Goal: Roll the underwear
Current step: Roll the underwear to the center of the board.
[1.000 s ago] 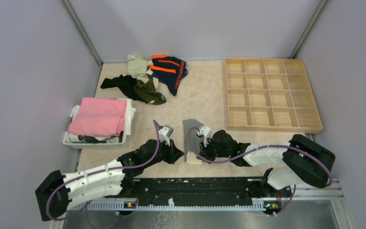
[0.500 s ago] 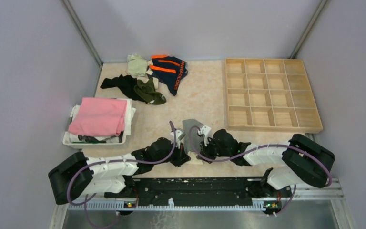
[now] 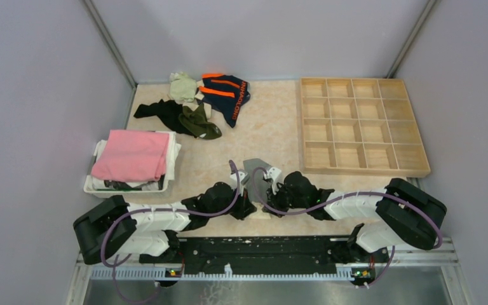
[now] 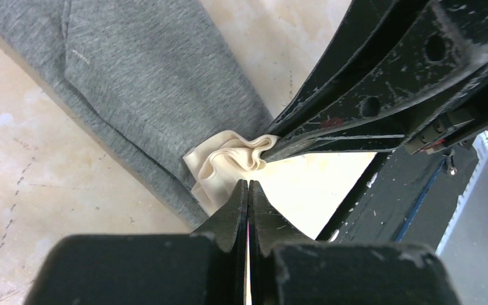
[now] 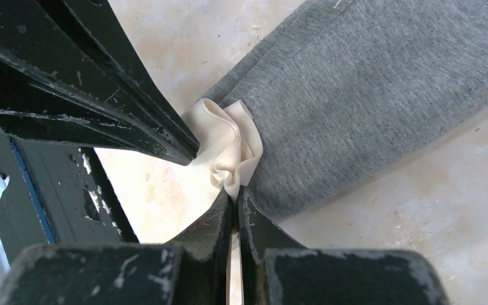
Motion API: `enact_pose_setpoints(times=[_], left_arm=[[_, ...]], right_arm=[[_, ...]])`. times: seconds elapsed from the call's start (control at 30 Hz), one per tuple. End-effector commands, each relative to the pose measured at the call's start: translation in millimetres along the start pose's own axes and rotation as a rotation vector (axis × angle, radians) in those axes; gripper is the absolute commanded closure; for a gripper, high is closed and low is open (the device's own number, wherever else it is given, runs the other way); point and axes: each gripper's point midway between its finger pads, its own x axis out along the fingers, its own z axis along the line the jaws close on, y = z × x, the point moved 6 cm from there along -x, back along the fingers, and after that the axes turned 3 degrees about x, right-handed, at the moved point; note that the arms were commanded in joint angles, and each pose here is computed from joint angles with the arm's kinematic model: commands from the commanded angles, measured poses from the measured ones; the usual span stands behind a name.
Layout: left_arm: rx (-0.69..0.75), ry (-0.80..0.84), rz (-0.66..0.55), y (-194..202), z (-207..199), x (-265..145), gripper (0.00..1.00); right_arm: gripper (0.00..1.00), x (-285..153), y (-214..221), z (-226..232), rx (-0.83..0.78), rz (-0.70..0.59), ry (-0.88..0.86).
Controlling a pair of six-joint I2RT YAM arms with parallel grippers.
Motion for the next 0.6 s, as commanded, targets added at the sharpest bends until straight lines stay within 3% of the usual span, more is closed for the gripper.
enact_pose_setpoints(times=[0.0,0.3,0.57], left_arm=[[-0.004,-0.008,-0.04,-0.7,1.9,1.4,1.0],[-0.019,-0.07,-0.011,14.4,15.0,-3.0,1.0],[-0.037,-0.1,0.025,23.5,20.6,-3.1,1.0]], right_arm=[[0.97,3.0,-17.6,4.0,0.005,-0.033,-0.019],[0.93,0.3,-22.7,6.4,0.006,-0.051,-0.023],[0.8,-12.0,-32.6,4.7,-0.003,-0.086,0.035]])
